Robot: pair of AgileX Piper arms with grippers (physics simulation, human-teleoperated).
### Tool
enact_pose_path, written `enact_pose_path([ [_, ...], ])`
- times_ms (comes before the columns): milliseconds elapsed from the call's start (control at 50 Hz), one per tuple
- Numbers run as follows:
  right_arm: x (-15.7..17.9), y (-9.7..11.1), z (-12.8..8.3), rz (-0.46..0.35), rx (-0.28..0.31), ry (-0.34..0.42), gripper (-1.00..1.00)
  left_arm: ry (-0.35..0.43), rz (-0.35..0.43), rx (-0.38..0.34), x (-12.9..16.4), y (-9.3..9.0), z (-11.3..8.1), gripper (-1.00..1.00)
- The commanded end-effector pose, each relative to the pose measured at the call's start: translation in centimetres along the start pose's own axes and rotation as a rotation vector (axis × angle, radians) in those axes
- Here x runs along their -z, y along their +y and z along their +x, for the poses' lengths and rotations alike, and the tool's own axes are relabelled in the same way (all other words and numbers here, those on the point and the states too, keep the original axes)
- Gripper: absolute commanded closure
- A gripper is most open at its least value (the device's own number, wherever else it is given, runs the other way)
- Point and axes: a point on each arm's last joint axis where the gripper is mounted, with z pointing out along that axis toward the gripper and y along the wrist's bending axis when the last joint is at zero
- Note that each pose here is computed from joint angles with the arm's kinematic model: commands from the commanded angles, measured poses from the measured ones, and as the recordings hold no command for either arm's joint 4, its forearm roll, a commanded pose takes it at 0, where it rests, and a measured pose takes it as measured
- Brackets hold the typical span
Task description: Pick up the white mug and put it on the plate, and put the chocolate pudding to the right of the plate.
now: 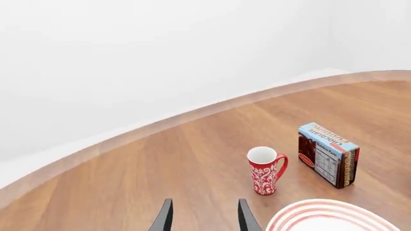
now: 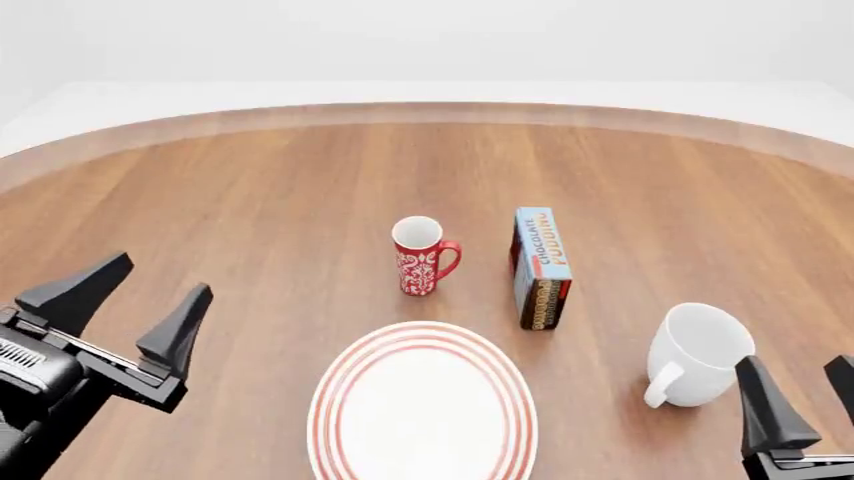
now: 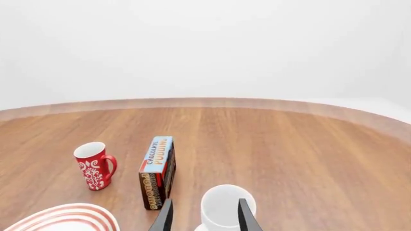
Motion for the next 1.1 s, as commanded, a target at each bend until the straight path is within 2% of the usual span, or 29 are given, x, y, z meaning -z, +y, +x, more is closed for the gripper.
enact_pose_path([
  [20,0.0,0.0,0.0,0.000,0.000,0.000,-1.00,-0.016,0.068,-0.012,-1.4,-0.9,-0.6,-1.00],
  [260,0.0,0.0,0.0,0.003,-0.002,0.000,-1.00,-0.022,0.140,-0.024,-2.8,-2.0,-1.1,-1.00],
  [500,0.0,0.0,0.0,0.004,-0.002,0.001,-1.00,-0.012,0.209,-0.001,-4.6,-3.4,-0.9,-1.00],
  [1100,0.0,0.0,0.0,0.003,0.002,-0.001,-1.00,-0.002,0.403,0.005,-8.5,-8.4,-2.3,-1.00],
])
